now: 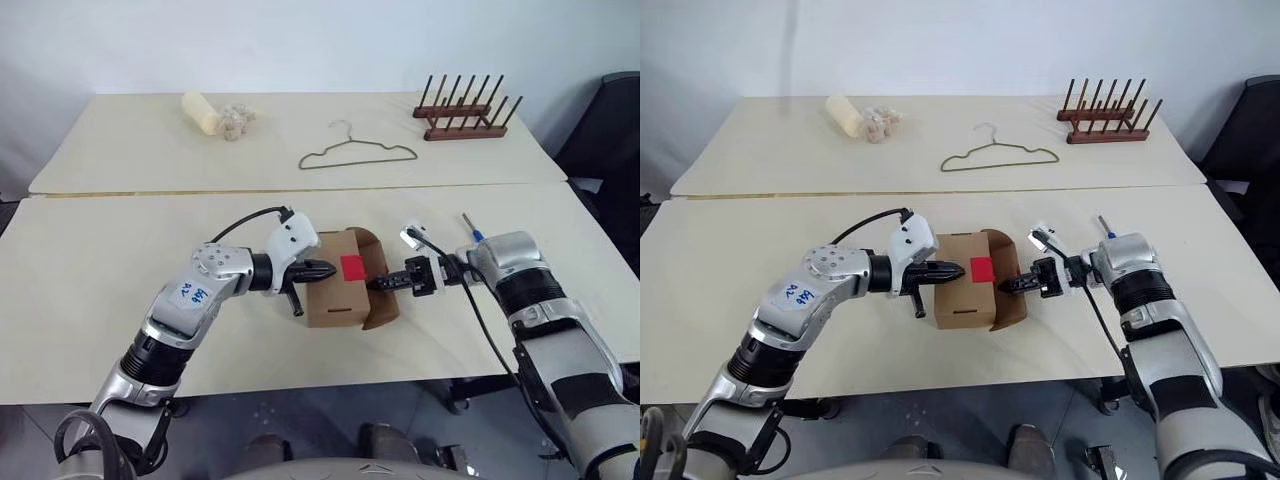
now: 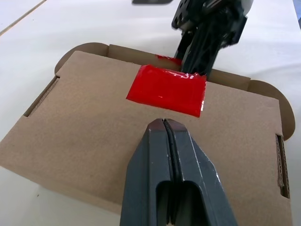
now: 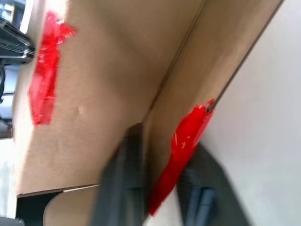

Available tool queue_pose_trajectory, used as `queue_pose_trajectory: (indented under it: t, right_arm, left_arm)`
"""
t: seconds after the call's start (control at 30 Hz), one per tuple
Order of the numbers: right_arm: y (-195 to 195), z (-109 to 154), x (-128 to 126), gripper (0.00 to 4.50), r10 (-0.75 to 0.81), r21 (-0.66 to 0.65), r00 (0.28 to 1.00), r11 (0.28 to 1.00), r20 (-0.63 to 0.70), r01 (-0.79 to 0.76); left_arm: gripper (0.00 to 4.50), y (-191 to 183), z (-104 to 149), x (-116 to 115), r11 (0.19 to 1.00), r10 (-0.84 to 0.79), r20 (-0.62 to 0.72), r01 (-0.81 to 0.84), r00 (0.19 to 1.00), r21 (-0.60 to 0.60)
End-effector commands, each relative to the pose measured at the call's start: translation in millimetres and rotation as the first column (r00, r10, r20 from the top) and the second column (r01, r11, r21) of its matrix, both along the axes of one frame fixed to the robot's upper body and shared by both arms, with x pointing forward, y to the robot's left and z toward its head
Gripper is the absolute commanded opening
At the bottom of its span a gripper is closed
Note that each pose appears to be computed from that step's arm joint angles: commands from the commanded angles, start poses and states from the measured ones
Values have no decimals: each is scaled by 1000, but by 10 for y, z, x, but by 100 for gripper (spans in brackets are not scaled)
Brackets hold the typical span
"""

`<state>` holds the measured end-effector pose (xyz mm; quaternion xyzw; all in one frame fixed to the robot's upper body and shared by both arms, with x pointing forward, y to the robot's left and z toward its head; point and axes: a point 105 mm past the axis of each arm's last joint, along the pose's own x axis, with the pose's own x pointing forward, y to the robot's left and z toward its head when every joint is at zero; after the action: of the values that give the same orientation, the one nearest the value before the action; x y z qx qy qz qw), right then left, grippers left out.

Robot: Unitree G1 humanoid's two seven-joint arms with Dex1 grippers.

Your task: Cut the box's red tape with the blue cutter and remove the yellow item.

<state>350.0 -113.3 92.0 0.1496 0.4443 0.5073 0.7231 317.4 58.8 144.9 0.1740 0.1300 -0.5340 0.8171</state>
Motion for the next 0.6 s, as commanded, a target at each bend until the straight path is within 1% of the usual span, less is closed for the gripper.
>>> queue_pose_trajectory:
  t: [0.03,0.13,0.2,0.27,0.43,0.5,0.6]
  right_arm:
    - [37,-457,-193,5,-8,-55,988,998,-154,0]
    - [17,-492,-194,5,-18,-69,987,998,-161,7]
    - [-26,-453,-173,5,-35,-70,986,997,-160,24]
    - [-106,-355,-133,5,-58,-74,987,996,-151,47]
    - [-368,21,-20,5,-126,-108,986,988,-109,114]
    - [-541,271,38,5,-177,-155,982,974,-69,165]
    - [-698,521,16,5,-186,-202,982,964,-37,175]
  left_arm:
    - [0,0,-229,-82,999,3,-80,0,997,44]
    - [0,-1,-238,-94,999,7,-80,-3,997,41]
    - [0,2,-234,-84,999,9,-76,-7,997,38]
    - [0,2,-227,-74,1000,10,-73,-7,997,30]
    - [0,-94,-250,-63,1000,-13,-77,13,997,-6]
    - [0,-243,-264,-35,998,-33,-68,30,997,-47]
    - [0,-441,-235,12,994,-59,-38,55,998,-91]
